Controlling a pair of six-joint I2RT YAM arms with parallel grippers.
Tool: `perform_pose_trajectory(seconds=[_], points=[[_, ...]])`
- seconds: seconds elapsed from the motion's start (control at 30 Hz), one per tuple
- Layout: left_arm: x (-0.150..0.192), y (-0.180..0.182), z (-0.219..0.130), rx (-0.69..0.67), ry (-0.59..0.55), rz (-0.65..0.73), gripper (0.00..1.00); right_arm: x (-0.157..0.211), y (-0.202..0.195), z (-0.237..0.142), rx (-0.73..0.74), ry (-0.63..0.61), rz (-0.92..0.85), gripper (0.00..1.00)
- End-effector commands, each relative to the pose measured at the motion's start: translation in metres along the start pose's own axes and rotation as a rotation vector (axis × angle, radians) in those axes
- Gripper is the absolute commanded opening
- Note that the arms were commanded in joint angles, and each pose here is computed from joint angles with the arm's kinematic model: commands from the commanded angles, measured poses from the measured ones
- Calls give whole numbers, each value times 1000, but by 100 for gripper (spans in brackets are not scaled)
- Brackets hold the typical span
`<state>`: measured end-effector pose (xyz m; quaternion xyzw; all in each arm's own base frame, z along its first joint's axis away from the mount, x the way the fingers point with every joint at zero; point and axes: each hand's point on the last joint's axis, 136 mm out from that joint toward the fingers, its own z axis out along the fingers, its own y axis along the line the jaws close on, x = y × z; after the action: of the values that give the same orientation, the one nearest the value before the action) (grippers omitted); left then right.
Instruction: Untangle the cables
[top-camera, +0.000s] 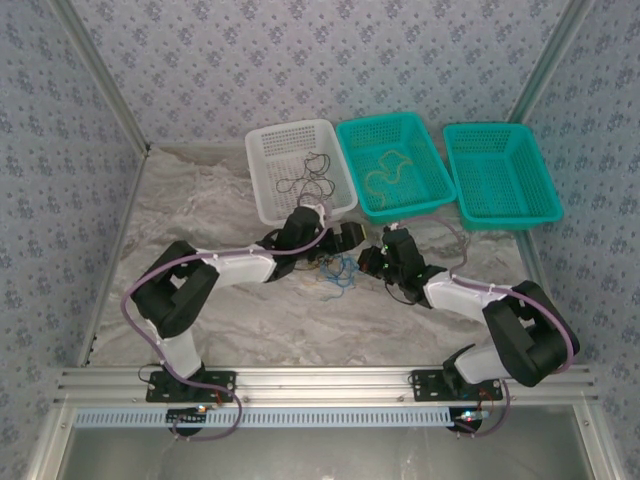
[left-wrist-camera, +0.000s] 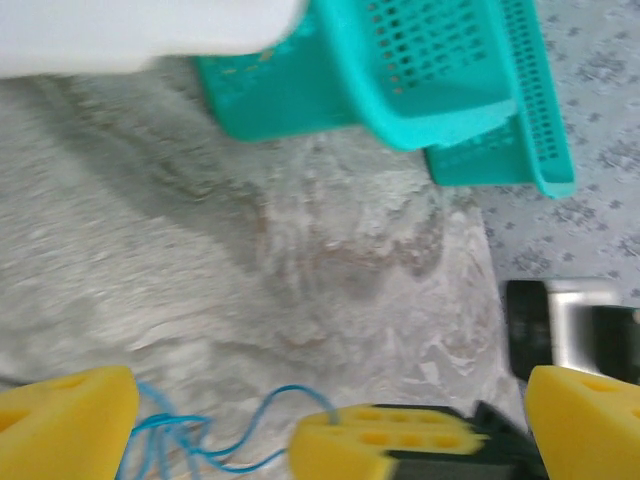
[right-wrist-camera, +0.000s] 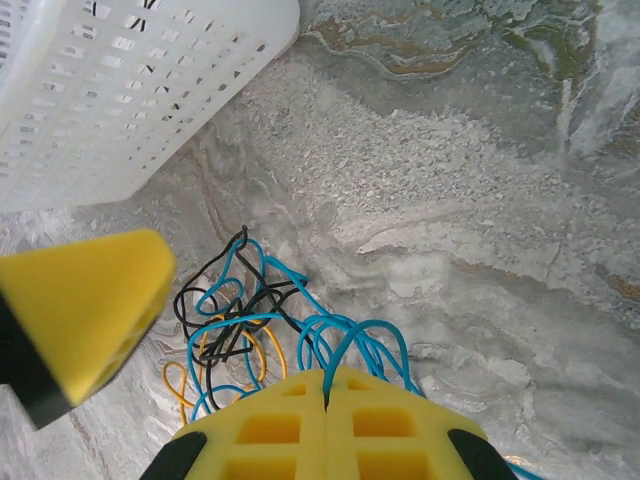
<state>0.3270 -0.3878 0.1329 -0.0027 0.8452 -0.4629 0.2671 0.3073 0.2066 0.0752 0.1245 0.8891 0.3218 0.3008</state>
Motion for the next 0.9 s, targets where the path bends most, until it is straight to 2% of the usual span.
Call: perform_pose_trajectory(seconds=[0.0, 0.27, 0.47, 0.87], points=[[7, -6, 3, -3, 53, 16, 99, -7, 6, -3, -42, -31, 36, 0], [23, 29, 23, -76, 148, -123, 99, -9, 0, -9, -53, -63, 71, 0], [40, 75, 18, -289, 218, -157, 99, -9, -16, -25, -26, -97, 74, 0], [58, 98, 32, -308, 293, -226, 99, -34, -52, -62, 69, -100, 52, 0]])
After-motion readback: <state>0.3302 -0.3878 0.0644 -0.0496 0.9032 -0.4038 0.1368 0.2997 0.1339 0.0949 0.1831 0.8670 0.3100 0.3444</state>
